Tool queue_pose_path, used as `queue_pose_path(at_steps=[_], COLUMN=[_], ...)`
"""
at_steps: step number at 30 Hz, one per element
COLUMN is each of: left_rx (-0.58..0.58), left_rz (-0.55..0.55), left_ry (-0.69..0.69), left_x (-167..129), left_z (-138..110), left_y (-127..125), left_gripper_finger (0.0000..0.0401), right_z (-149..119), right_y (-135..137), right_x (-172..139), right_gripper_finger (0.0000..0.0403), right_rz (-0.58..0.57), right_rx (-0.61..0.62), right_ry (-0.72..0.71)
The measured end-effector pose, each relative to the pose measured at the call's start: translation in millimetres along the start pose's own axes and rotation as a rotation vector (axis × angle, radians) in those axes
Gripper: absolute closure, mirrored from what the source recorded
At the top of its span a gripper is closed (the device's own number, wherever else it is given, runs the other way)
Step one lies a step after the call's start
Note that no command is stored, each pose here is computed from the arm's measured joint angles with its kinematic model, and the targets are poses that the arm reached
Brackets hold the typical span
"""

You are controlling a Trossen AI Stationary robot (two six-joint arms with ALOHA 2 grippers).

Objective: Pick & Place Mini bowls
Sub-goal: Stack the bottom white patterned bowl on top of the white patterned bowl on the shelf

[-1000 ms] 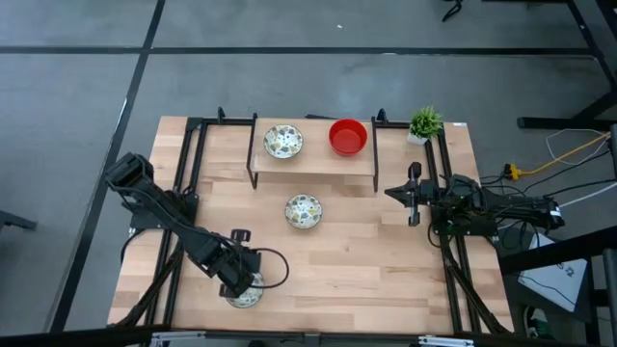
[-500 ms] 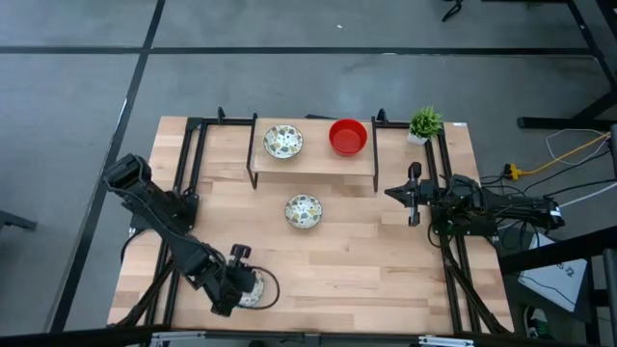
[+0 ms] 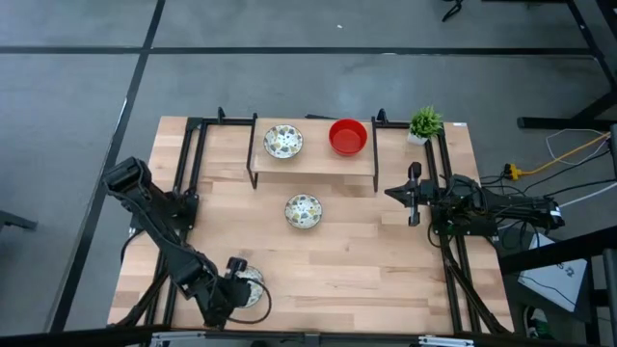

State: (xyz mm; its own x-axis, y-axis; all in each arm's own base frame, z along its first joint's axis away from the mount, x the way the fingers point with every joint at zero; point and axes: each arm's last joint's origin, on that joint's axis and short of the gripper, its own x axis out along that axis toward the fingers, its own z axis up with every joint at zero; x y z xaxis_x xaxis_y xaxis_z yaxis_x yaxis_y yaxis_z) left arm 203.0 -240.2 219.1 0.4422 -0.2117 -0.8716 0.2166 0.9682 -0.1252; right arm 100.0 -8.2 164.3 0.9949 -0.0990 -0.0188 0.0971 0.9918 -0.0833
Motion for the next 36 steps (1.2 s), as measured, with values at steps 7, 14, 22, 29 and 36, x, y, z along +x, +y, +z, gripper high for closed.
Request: queue_pose_path(at_steps=[7,14,22,29,36], left_rx=[0.029,0.023,0.039,0.045,0.034], left_rz=[0.046,0.084,0.125,0.149,0.167], left_ry=[-0.026,0.061,0.106,0.17,0.187], left_x=[1,25,30,43,46], left_z=[-12,-20,-6,-2,0], left_y=[-14,-20,-33,-39,-35], left_gripper_finger=[0.0283,0.0283,0.0283,0.0283,0.0291], right_z=[0,0,0,0,0], right_y=[0,0,0,0,0], right_x=[0,0,0,0,0], right_gripper_finger=[0.0385,0.0385,0.0386,0.0386,0.0386], right_rz=[0.0,0.0,0.0,0.0,0.0], right_rx=[0.0,0.0,0.0,0.0,0.0], right_ry=[-0.001,0.0,-0.001,0.0,0.0])
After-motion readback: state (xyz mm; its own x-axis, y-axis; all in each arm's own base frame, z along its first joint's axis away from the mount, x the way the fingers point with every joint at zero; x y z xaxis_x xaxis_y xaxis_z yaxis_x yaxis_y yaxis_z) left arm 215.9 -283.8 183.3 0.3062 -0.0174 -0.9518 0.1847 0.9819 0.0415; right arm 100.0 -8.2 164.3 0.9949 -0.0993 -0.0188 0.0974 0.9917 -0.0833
